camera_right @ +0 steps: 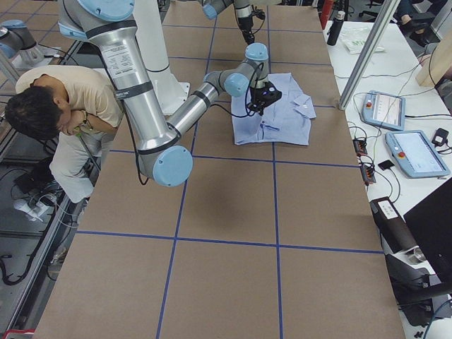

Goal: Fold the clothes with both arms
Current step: 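Lift the hem with both grippers and fold it toward the collar, then lay the hem near the collar and open both grippers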

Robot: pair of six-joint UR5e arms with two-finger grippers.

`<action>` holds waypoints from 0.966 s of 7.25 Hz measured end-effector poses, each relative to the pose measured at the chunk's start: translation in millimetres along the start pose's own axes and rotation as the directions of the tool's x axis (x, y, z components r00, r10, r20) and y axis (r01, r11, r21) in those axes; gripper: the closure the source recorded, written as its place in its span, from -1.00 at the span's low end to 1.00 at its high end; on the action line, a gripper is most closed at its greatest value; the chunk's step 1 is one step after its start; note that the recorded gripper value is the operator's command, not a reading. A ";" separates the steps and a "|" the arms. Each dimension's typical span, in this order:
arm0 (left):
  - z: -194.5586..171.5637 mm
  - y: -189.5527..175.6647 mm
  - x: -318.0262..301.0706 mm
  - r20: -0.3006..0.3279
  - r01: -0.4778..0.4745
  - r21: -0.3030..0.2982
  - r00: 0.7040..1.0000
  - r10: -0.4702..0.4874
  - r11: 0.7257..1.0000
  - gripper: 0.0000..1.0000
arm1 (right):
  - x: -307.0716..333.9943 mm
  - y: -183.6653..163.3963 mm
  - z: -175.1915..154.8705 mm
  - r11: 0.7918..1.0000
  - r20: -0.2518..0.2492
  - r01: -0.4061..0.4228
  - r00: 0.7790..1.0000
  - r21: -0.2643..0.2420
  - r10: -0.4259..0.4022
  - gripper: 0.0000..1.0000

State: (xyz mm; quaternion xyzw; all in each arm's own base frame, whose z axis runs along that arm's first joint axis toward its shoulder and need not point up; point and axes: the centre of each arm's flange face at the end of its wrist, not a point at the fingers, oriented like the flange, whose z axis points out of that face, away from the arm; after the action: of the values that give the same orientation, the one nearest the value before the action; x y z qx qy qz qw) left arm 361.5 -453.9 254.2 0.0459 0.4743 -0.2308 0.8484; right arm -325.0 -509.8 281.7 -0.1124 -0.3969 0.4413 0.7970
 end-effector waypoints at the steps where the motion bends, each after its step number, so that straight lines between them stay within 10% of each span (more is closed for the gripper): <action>1: 11.0 -25.0 11.6 0.008 -0.006 0.020 1.000 0.006 1.000 1.00 | -15.9 -10.3 5.8 1.000 -0.010 0.013 1.000 0.016 -0.013 1.00; 7: 107.9 -90.0 31.4 0.009 -0.025 0.053 1.000 0.025 0.998 1.00 | -78.5 -57.6 93.9 0.995 -0.051 0.096 0.994 0.038 -0.094 1.00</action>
State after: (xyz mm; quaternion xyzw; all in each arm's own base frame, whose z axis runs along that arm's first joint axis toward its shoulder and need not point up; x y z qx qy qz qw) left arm 420.7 -576.9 299.9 0.0732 0.4637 -0.2329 0.8517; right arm -381.5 -621.8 332.3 -0.0882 -0.3732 0.4080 0.8286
